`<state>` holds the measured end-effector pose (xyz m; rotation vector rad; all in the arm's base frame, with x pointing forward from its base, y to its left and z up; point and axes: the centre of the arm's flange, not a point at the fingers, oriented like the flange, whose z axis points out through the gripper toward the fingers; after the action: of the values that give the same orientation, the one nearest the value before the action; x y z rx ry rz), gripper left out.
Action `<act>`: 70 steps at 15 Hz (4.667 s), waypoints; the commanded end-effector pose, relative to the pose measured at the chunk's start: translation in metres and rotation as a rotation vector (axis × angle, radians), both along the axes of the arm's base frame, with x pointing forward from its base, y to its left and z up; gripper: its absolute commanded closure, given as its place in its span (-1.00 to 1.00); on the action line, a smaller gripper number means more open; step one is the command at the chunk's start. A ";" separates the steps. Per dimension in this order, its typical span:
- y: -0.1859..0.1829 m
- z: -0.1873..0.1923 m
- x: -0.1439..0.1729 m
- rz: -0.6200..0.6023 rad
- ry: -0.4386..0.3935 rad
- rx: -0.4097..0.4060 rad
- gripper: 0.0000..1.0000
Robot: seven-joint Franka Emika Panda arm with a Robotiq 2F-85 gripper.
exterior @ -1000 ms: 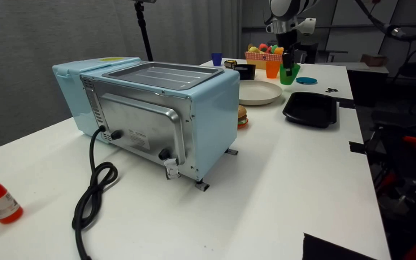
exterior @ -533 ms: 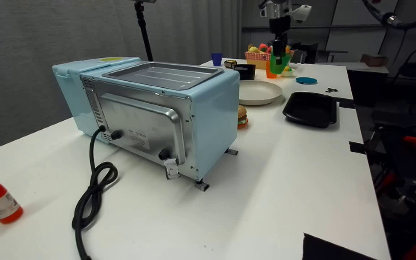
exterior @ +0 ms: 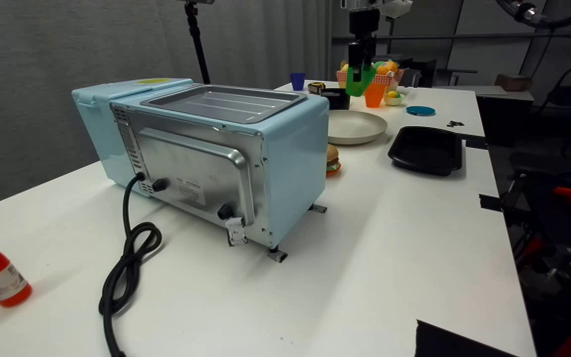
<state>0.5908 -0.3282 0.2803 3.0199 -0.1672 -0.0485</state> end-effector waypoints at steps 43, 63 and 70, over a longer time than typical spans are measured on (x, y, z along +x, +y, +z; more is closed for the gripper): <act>0.085 -0.077 -0.068 -0.176 -1.299 -0.318 -0.07; 0.055 -0.044 -0.055 -0.292 -1.227 -0.293 -0.07; 0.003 -0.005 -0.037 -0.466 -0.940 -0.222 -0.07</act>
<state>0.5473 -0.3025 0.2490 2.4139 -0.7400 1.3756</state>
